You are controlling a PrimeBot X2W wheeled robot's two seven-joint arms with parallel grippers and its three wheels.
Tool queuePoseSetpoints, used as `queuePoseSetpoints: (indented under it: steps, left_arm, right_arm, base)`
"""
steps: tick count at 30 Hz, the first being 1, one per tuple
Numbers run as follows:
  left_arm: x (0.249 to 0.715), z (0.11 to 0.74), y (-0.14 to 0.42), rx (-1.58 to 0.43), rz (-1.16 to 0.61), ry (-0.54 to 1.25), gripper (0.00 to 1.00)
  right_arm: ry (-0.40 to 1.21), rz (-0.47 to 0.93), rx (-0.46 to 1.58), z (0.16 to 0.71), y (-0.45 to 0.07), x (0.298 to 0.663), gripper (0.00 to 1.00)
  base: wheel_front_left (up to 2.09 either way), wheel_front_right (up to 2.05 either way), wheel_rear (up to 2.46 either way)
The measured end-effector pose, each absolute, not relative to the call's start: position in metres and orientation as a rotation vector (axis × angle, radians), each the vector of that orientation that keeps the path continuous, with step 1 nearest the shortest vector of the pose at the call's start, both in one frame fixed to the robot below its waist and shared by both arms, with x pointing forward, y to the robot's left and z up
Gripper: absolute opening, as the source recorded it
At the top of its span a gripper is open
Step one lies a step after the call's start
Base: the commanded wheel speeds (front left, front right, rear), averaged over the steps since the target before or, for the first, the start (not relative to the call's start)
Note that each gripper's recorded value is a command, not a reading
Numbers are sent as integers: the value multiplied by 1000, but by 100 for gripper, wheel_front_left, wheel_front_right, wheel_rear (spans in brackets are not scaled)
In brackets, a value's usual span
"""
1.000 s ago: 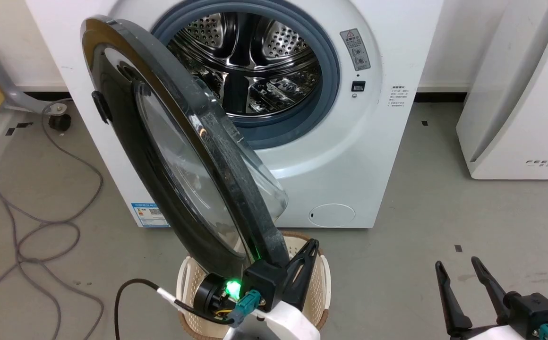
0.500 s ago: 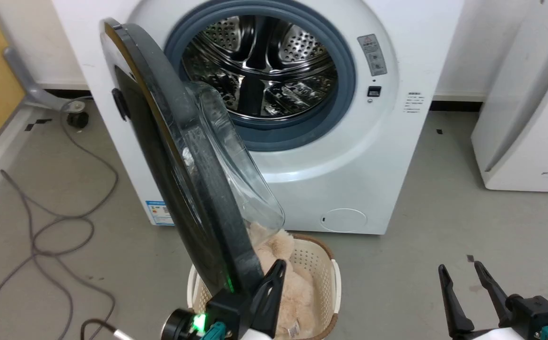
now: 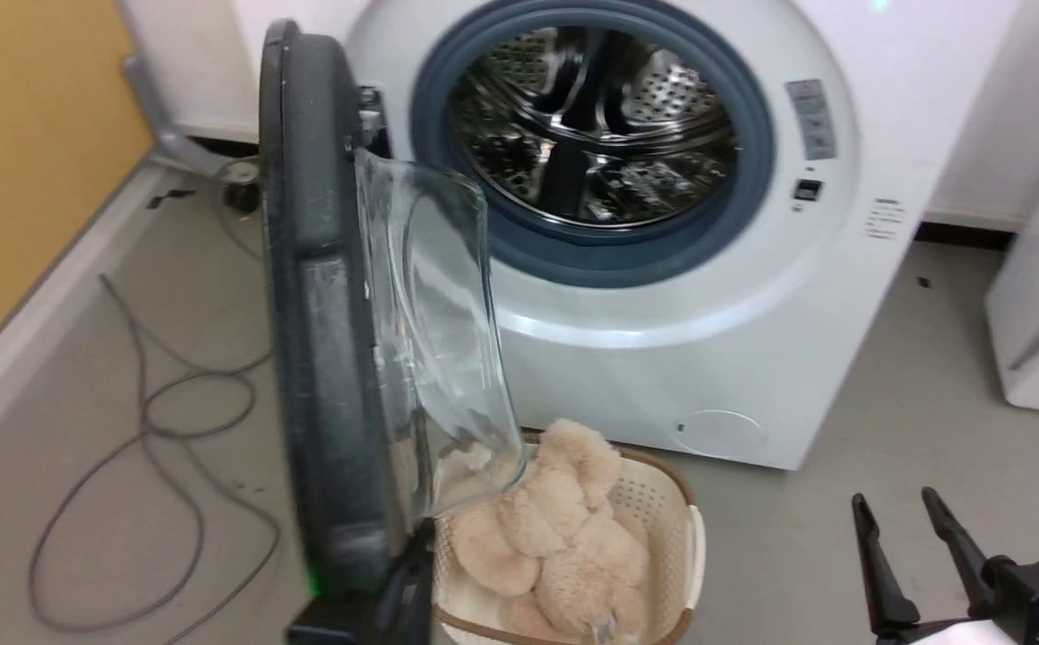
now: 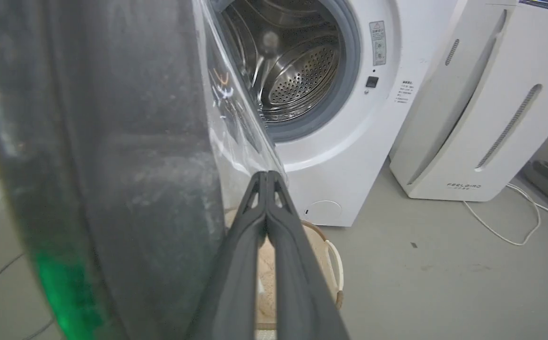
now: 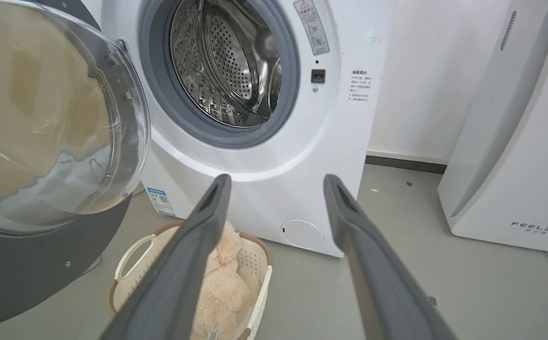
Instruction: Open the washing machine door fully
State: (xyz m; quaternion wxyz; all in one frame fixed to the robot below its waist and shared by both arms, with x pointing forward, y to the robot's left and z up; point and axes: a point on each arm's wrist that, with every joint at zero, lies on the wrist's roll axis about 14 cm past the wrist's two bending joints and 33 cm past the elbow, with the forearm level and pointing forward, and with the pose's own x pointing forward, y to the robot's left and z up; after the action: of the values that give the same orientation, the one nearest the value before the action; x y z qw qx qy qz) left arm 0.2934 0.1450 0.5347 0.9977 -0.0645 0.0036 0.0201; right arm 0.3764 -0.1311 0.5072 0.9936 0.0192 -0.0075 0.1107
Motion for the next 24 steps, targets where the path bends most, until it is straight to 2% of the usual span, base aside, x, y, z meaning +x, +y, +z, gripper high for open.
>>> queuePoseSetpoints:
  steps: [15, 24]
  left_arm:
    - [260, 538, 271, 7, 407, -49, 0]
    - [263, 540, 342, 35, 535, -112, 0]
  right_arm:
    - [-34, 325, 31, 516, -96, 391, 100]
    - [-50, 326, 32, 524, -96, 390, 100]
  base:
    - [0, 0, 0]
    - [0, 0, 0]
